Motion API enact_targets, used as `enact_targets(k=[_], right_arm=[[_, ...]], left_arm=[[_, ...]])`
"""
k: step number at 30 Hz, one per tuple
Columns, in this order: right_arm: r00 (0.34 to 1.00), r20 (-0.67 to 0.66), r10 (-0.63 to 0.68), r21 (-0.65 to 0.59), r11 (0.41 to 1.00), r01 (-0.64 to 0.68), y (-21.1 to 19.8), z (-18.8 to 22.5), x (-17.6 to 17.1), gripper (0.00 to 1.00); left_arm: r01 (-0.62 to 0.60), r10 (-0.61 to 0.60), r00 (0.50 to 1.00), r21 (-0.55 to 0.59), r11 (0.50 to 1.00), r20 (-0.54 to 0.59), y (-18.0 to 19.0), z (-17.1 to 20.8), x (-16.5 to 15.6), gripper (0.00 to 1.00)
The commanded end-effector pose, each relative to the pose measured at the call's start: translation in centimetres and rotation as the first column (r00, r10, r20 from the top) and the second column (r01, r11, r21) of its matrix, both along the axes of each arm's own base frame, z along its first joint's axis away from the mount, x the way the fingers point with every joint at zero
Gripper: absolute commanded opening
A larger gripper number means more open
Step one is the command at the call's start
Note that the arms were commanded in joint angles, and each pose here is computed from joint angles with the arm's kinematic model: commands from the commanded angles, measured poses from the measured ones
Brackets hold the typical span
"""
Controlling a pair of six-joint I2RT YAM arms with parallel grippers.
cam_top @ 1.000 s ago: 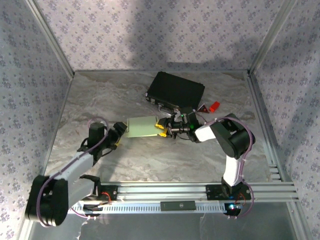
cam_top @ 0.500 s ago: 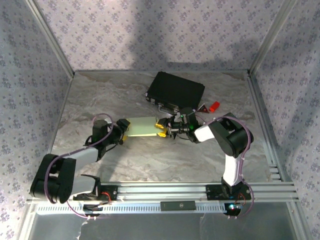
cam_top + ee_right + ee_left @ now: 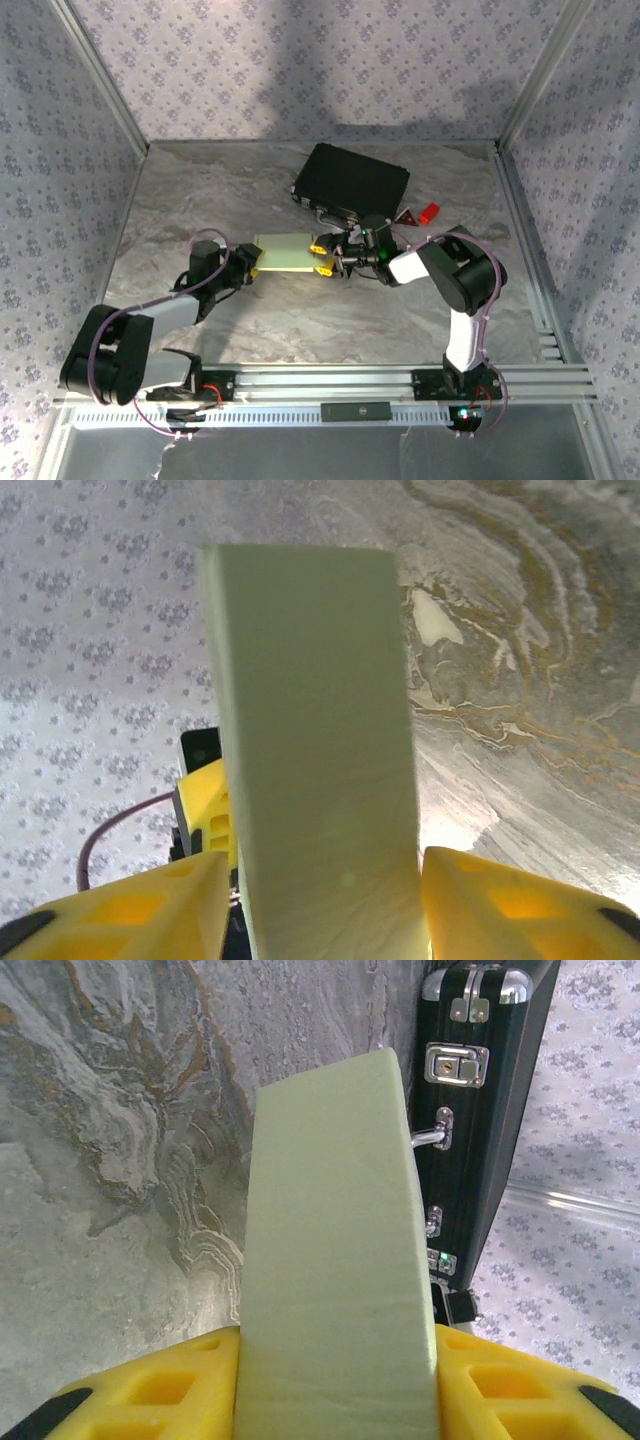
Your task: Fold the paper box
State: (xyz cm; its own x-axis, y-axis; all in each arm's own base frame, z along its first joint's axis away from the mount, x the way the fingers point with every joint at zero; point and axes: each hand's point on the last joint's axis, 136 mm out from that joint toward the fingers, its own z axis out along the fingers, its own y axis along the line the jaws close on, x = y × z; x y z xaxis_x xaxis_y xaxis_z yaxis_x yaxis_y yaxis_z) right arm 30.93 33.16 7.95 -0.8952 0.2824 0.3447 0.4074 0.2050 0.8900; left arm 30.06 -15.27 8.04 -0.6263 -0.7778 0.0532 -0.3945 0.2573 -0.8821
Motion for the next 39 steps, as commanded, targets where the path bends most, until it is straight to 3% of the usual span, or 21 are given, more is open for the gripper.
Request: enact_targets(k=[1, 4, 7, 10, 13, 15, 20, 27, 30, 32, 35, 39], right_arm=[[0.997, 0.072, 0.014, -0.015, 1.0, -0.013, -0.4, 1.4, -0.4, 0.63], [0.974, 0.224, 0.013, -0.133, 0.991, 0.017, -2.8, 3.8, -0.5, 0.68], [0.901, 0.424, 0.09, -0.317, 0.947, 0.054, -5.7, 7.4, -1.2, 0.7], [0.761, 0.607, 0.229, -0.49, 0.861, 0.132, -8.2, 10.7, -2.4, 0.71], [0.575, 0.71, 0.406, -0.626, 0.739, 0.25, -9.3, 12.9, -3.8, 0.72], [0.467, 0.71, 0.527, -0.684, 0.675, 0.277, -8.6, 13.1, -4.7, 0.72], [0.291, 0.612, 0.736, -0.788, 0.536, 0.301, -5.3, 12.4, -5.3, 0.69], [0.068, 0.428, 0.901, -0.878, 0.397, 0.268, -0.7, 10.8, -6.4, 0.67], [0.029, 0.386, 0.922, -0.891, 0.364, 0.272, 0.1, 10.3, -6.4, 0.67], [0.044, 0.382, 0.923, -0.89, 0.355, 0.286, -0.1, 10.3, -5.9, 0.67], [0.058, 0.42, 0.905, -0.88, 0.391, 0.269, -0.3, 10.9, -5.5, 0.67], [0.135, 0.459, 0.878, -0.878, 0.426, 0.216, -1.3, 10.7, -4.1, 0.63]], left_arm=[[-0.052, 0.052, 0.999, -0.009, 0.999, -0.012, 0.5, 1.2, 0.1, 0.41], [-0.106, 0.107, 0.989, 0.007, 0.994, -0.098, 1.5, 1.5, -1.0, 0.35], [-0.18, 0.181, 0.964, 0.019, 0.983, -0.196, 2.7, 2.1, -2.6, 0.34], [-0.247, 0.242, 0.926, 0.017, 0.969, -0.289, 3.6, 2.5, -4.0, 0.35], [-0.244, 0.232, 0.911, 0.006, 0.97, -0.341, 3.4, 3.4, -4.5, 0.35], [-0.221, 0.203, 0.896, -0.002, 0.975, -0.395, 2.8, 3.5, -4.8, 0.35], [-0.187, 0.154, 0.847, -0.013, 0.982, -0.509, 1.7, 3.3, -5.4, 0.3], [-0.231, 0.156, 0.795, -0.054, 0.971, -0.586, 1.9, 1.4, -6.5, 0.3], [-0.239, 0.155, 0.782, -0.061, 0.969, -0.604, 2.1, 1.3, -6.5, 0.3], [-0.243, 0.153, 0.77, -0.063, 0.968, -0.62, 2.3, 1.0, -6.6, 0.29], [-0.23, 0.123, 0.744, -0.078, 0.97, -0.657, 2.5, 0.1, -6.7, 0.25], [-0.212, 0.093, 0.717, -0.089, 0.973, -0.69, 3.1, 0.0, -6.1, 0.24]])
